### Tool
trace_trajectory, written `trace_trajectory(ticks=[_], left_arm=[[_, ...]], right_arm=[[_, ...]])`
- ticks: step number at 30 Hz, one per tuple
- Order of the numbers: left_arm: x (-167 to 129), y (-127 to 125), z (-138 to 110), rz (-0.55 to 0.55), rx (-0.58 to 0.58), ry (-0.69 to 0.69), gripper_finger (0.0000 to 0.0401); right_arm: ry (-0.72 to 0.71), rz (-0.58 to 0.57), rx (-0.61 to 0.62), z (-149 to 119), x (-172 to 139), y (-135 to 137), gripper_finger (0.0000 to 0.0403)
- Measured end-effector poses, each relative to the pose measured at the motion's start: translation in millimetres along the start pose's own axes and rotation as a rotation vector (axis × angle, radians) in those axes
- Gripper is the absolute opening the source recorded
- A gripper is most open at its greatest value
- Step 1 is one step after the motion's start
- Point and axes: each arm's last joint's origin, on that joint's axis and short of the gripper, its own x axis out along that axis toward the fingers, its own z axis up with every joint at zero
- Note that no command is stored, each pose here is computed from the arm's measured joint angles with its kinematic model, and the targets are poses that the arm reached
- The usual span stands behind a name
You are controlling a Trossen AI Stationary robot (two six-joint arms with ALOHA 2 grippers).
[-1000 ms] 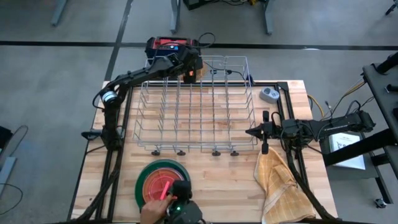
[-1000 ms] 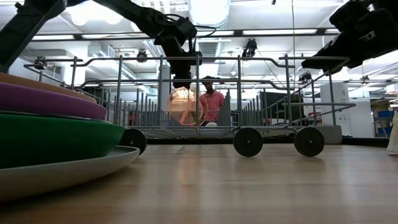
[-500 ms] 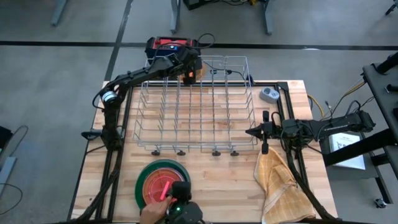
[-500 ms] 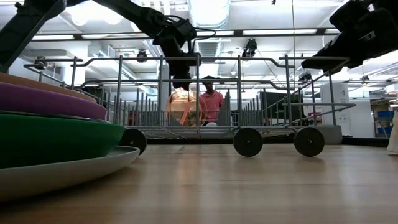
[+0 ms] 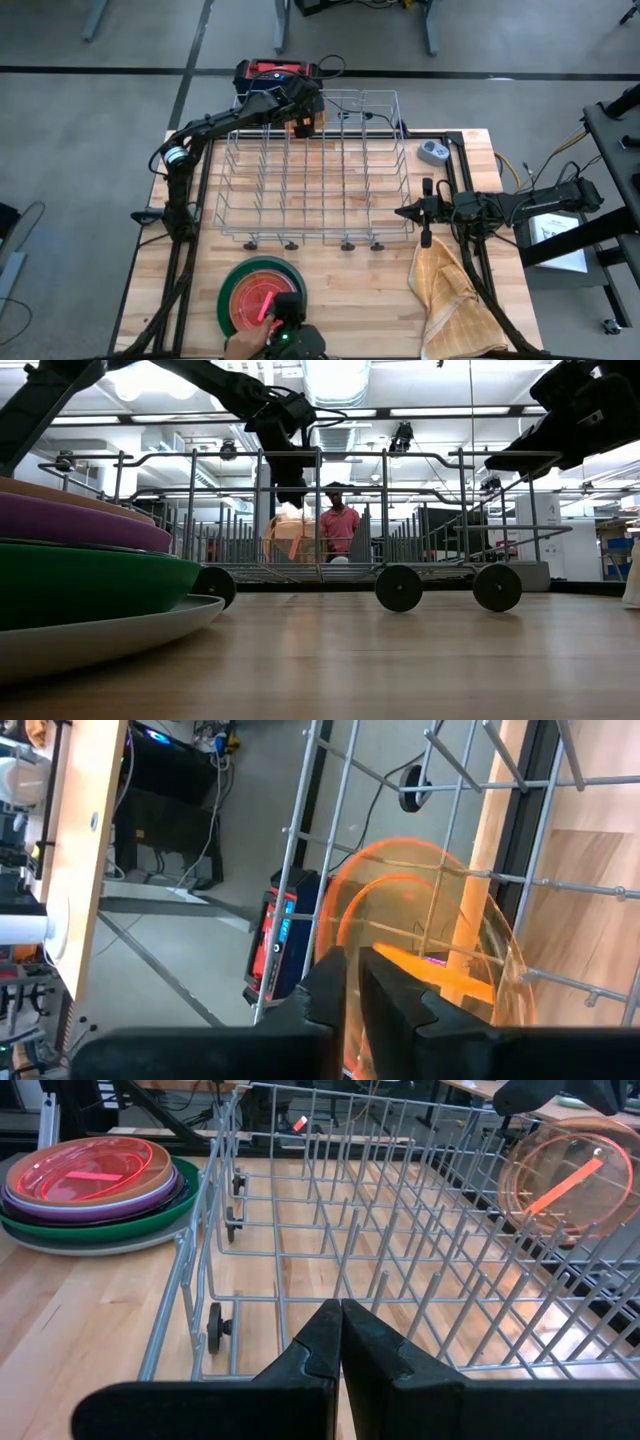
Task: Sort dishes
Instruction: Put the transparent orange plate into the dish rack, then put the transparent pink plate into the dish rack
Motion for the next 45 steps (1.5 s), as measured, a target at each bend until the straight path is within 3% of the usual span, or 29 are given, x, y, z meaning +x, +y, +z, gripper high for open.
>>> trace_trajectory(ticks=[11, 20, 22, 26, 29, 36, 45], left_arm=[[-2.6, 1.6, 1.9, -0.002, -0.012, 0.001, 0.0077], [-38.5, 25.9, 17.4, -0.014, -0.031, -0.015, 0.0089], [-53.4, 30.1, 19.5, -0.107, -0.060, -0.033, 0.0089], [-93.2, 26.8, 26.5, -0.429, -0.143, -0.109, 0.0089], [-126.1, 14.3, 31.0, -0.581, -0.159, -0.073, 0.0089], [-204.4, -48.7, 54.9, -0.719, 0.028, -0.085, 0.0089], [-294.3, -112.2, 52.2, -0.654, 0.027, -0.082, 0.0088]], right_arm=[[0.000, 0.000, 0.000, 0.0, 0.0, 0.0, 0.0002], [0.001, 0.000, 0.001, -0.1, 0.0, 0.0, 0.0002], [0.001, 0.000, 0.001, -0.1, 0.0, 0.0, 0.0002], [0.001, 0.000, 0.001, -0.1, 0.0, 0.0, 0.0002], [0.001, 0.000, 0.001, -0.1, 0.0, 0.0, 0.0002], [0.001, 0.000, 0.001, -0.1, 0.0, 0.0, 0.0002], [0.001, 0.000, 0.001, -0.1, 0.0, 0.0, 0.0002]])
